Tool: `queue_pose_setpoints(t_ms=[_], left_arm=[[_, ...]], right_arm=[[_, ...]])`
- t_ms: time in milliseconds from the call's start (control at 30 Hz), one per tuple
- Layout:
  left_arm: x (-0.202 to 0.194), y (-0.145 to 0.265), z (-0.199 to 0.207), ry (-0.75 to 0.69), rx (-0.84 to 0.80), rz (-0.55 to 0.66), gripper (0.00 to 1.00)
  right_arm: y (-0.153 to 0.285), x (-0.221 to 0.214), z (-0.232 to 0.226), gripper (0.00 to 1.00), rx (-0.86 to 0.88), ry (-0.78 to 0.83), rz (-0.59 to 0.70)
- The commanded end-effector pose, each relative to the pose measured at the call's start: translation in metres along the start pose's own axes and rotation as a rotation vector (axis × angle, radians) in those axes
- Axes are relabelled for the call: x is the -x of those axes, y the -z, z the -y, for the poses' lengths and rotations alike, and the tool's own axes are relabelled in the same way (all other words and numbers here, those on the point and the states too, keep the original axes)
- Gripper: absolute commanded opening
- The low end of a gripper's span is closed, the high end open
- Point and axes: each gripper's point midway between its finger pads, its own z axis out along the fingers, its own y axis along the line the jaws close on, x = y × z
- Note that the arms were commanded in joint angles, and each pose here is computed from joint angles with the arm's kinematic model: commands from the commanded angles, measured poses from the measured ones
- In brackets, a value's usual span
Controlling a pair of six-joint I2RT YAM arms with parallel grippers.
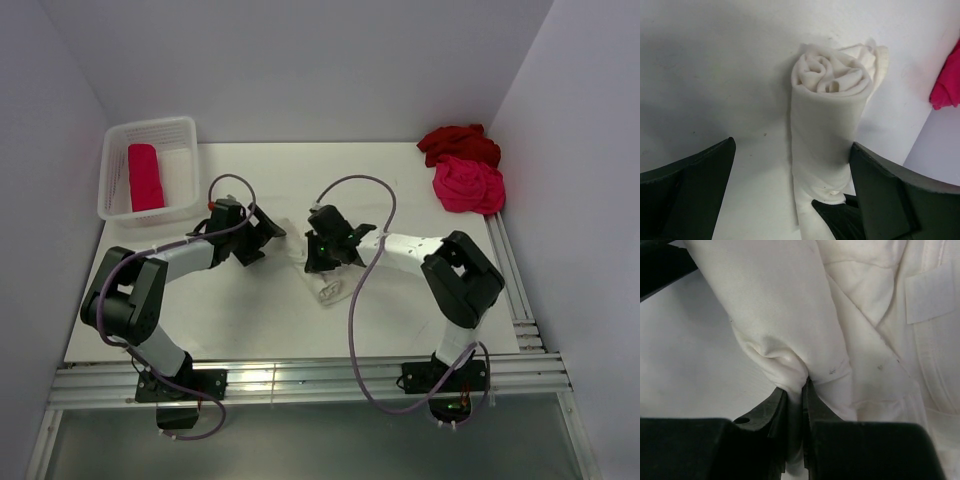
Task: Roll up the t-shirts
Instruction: Roll the tshirt
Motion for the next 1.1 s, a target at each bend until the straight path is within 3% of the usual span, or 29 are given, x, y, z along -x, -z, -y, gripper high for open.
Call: queue_pose_setpoints(t_ms=[0,333,800,1067], left_arm=[[0.01,0.007,0.027,-0.036,-0.119,0.04,1.0],[0.016,0.009,0.057,-0.058,-0.304,0.033,0.99],[0.003,-0.035,0.041,-0.087,-0.292,-0.036,1.0],[-0.012,-0.051,0.052,-0.122,-0.31,-0.071,0.88]], right_arm=[[0.005,-0.006,-0.019,0.0,0.239,-0.113,-0.071],[-0.003,-0.017,-0.007,0.0,0.52,-0.354,-0.179],[-0.014,-0.03,0.002,0.0,0.735,-0.552,-0.271],[-0.019,-0.025,0.007,0.0,0.78,-0.628,-0.302]])
